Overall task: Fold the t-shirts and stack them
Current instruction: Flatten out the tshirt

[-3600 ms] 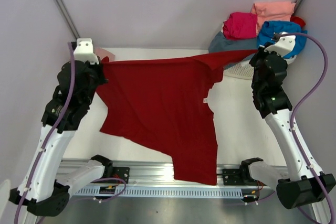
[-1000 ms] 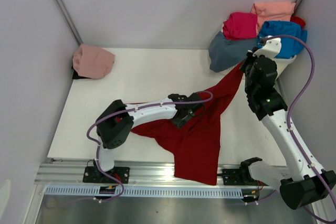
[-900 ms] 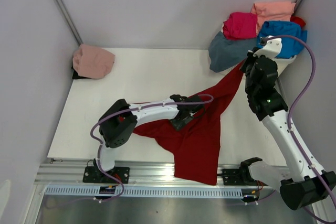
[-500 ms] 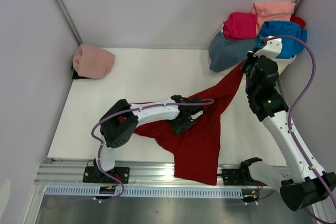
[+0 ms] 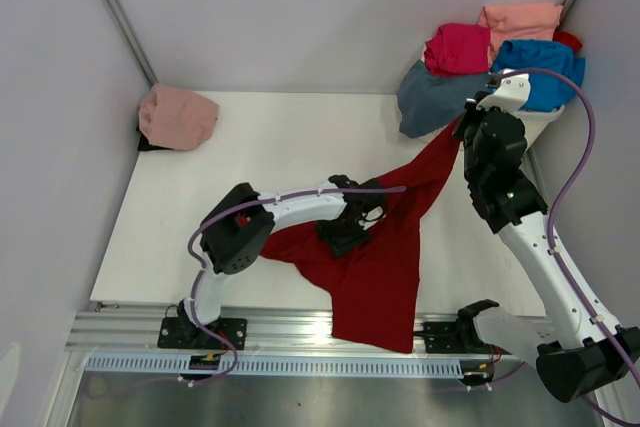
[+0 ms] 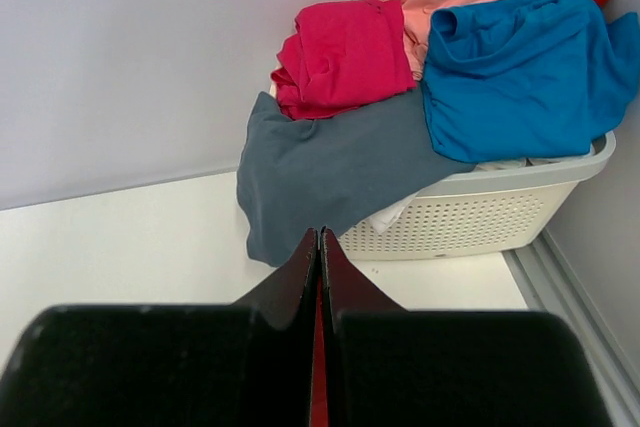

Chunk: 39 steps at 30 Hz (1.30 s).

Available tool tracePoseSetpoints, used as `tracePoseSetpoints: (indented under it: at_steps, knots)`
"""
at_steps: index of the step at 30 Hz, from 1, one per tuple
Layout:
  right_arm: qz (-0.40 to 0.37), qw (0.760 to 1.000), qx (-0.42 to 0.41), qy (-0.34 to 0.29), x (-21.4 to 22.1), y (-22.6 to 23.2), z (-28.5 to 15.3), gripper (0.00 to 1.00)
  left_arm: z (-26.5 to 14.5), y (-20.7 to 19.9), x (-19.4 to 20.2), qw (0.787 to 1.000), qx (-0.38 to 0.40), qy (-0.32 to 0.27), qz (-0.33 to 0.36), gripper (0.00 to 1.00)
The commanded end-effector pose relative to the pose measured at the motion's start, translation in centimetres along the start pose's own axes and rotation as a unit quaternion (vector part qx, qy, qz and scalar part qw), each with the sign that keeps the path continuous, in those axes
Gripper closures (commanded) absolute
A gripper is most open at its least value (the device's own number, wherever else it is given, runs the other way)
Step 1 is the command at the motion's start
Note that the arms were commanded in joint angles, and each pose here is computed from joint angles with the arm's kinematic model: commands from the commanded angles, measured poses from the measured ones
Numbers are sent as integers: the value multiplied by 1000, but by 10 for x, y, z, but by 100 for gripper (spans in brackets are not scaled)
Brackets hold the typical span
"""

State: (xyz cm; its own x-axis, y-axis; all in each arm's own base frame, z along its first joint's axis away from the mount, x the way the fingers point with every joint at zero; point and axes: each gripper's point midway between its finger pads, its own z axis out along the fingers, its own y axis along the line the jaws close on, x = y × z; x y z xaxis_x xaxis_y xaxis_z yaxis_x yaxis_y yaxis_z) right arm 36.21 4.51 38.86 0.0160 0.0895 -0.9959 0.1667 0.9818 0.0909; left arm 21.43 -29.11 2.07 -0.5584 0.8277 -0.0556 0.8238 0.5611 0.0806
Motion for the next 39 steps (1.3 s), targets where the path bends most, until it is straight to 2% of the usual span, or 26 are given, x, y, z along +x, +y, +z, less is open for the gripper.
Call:
tracePoseSetpoints:
  at_steps: [1, 7, 12, 18, 25, 30, 32, 38, 39]
  knots:
    - [0, 1000, 1, -26, -22, 0, -6, 100, -3, 2, -7, 1000, 23, -2, -1, 38]
    - [-4, 1000, -4, -23, -21, 5, -7, 100, -1, 14, -19, 1000, -7, -10, -4, 40]
    - [-6, 1000, -8, -20, -19, 9, -8, 100, -10, 15, -35, 999, -8, -46, -7, 40]
    - [-5, 1000, -11, -21, -20, 12, -8, 100, -2, 23, -39, 999, -30, -37, 0, 39]
    - [-18, 1000, -11, -21, -20, 13, -8, 100, 14, 12, -29, 1000, 12, -3, -6, 38]
    - [-24, 999, -5, -21, -20, 12, -7, 100, 14, 11, -19, 1000, 22, 5, -15, 50]
    - [-24, 1000, -5, -19, -18, 12, -6, 100, 10, 14, -16, 999, 23, 1, -23, 52]
    - [-24, 1000, -5, -18, -16, 12, -4, 100, -16, 23, -13, 998, 32, -30, -43, 58]
    - [-25, 1000, -4, -17, -15, 13, -4, 100, -20, 20, -13, 997, 46, -34, -45, 63]
